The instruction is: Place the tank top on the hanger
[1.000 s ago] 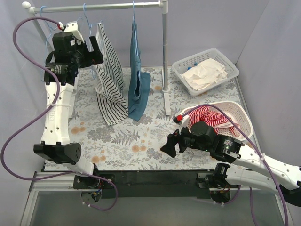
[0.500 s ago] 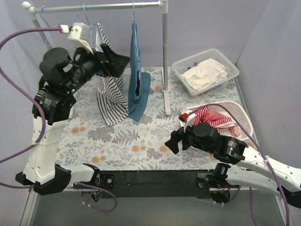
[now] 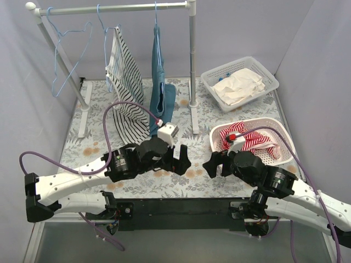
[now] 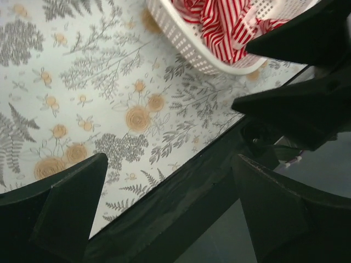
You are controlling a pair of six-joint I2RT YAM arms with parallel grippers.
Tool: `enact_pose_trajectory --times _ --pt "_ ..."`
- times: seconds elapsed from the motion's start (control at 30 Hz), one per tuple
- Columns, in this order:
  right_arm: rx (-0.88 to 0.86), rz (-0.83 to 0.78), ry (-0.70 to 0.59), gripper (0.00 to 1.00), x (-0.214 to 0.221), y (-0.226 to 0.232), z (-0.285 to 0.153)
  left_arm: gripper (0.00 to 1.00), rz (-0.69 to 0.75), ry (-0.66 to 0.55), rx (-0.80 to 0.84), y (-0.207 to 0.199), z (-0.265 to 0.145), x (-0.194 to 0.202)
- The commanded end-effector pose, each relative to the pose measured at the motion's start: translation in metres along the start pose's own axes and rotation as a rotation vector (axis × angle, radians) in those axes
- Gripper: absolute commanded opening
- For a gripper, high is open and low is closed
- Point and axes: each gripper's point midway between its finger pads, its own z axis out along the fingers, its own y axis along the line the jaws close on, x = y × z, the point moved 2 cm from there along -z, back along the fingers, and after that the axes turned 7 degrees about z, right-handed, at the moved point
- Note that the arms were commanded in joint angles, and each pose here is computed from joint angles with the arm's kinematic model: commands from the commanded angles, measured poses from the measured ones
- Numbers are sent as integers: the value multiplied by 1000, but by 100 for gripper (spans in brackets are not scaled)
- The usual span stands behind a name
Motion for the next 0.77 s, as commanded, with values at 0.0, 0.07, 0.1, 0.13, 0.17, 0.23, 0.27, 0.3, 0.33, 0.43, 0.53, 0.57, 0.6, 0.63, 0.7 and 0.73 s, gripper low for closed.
enact_pose_trajectory --times 0.0,0.07,0.1,0.13,0.17,0.23,0.27,0.3,0.33,0.43,0.53,0.57,0.6,0.63,0.7,0.73 --pt "76 86 -77 99 -8 -14 -3 98 -166 -90 -63 6 7 15" --pt "83 91 -80 99 -7 -16 -2 98 -192 -70 -88 14 11 31" --pt "88 89 -76 99 -5 -17 -2 98 -229 -75 -91 14 11 32" --pt "93 88 -74 99 -5 -18 -2 98 -251 -94 -111 19 10 32" --pt "95 89 -74 99 -5 -18 -2 98 -272 -109 -103 21 6 32" --pt "106 90 -73 99 -4 -20 -2 98 -314 -133 -93 22 2 31" --pt "111 90 -78 99 -5 -21 -2 98 -321 -142 -89 24 -1 32" --pt "115 90 -82 99 -6 -21 -2 98 -323 -149 -91 26 -2 32" --pt "119 85 -82 99 -5 -22 -2 98 -323 -159 -103 29 -3 32" --pt "126 71 -86 99 -8 -22 -1 98 -313 -164 -119 33 -4 31" --pt "135 38 -72 99 -9 -21 1 98 -298 -153 -126 32 -2 31" --pt "138 28 -67 99 -9 -20 1 98 -290 -155 -123 31 -2 30" --pt "144 20 -63 99 -9 -21 3 98 -279 -156 -117 32 -2 33" --pt "152 18 -56 99 -7 -21 5 98 -274 -176 -98 29 -2 28" --pt "152 21 -56 99 -6 -21 8 98 -261 -191 -97 29 -3 23" --pt "148 22 -52 99 -5 -19 9 98 -259 -188 -101 29 -4 23"
